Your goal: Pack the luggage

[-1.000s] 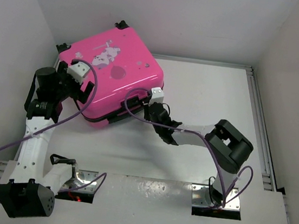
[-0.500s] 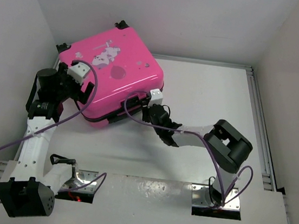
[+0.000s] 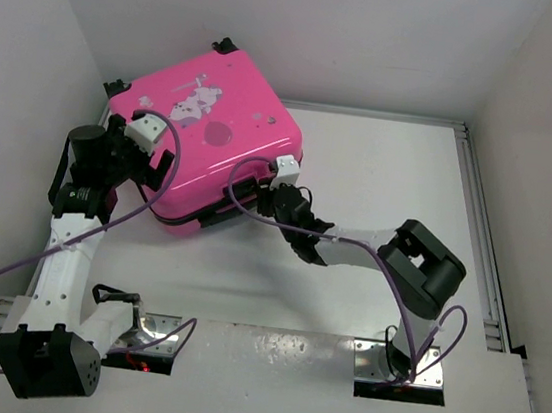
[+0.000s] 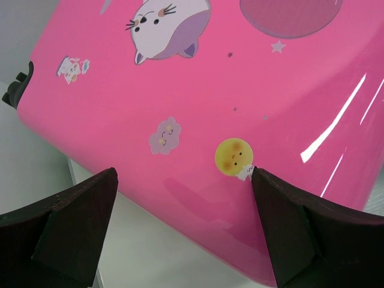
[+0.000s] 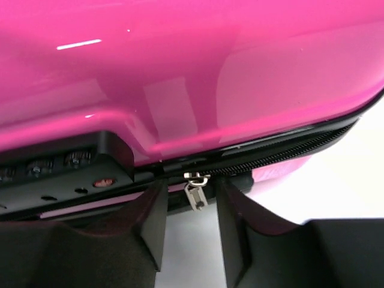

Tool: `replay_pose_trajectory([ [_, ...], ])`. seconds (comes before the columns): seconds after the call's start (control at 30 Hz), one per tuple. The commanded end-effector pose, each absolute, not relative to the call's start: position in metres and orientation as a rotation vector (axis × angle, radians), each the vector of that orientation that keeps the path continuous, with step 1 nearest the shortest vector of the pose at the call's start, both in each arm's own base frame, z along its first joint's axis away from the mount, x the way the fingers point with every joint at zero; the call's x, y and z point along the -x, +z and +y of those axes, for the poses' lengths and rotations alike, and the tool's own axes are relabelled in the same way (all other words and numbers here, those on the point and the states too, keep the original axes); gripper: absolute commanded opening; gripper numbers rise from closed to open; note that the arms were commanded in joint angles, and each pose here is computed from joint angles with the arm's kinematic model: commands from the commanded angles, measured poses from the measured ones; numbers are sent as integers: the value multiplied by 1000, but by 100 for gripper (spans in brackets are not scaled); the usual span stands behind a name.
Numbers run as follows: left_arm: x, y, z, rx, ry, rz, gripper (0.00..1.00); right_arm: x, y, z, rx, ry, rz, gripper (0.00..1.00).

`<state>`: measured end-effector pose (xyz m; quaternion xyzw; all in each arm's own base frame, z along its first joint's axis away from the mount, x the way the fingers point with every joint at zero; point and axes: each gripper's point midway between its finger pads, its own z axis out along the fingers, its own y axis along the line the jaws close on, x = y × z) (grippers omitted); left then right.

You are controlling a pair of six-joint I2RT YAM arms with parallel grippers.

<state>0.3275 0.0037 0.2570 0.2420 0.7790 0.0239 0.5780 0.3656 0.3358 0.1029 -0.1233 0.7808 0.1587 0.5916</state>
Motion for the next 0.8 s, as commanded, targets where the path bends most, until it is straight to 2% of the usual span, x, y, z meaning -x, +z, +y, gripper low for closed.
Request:
replay_pose_trajectory([
  [0.0,-330,256,5,-558,51,1814,99,-386,112,332,185,360,1802,35],
  [0.03,-330,256,5,-558,51,1814,99,-387,111,332,203,353,1801,30],
  [0.13,-330,257,5,-566,58,1811,99,-391,103,329,214,356,1820,24],
  [0.23,-330,257,2,-585,47,1802,99,-394,95,325,222,362,1848,13],
  [0.4,-331,254,3,-594,49,1808,99,-388,83,322,269,396,1865,8],
  [0.43,-331,254,3,-594,49,1808,99,-387,80,321,277,402,1872,8],
  [0.5,-331,255,3,-602,55,1806,99,-389,79,317,271,386,1873,20],
  [0.63,-334,254,4,-602,55,1806,99,-390,76,317,286,368,1870,33],
  [0.77,-335,250,4,-602,50,1816,99,-393,76,317,299,363,1861,32],
])
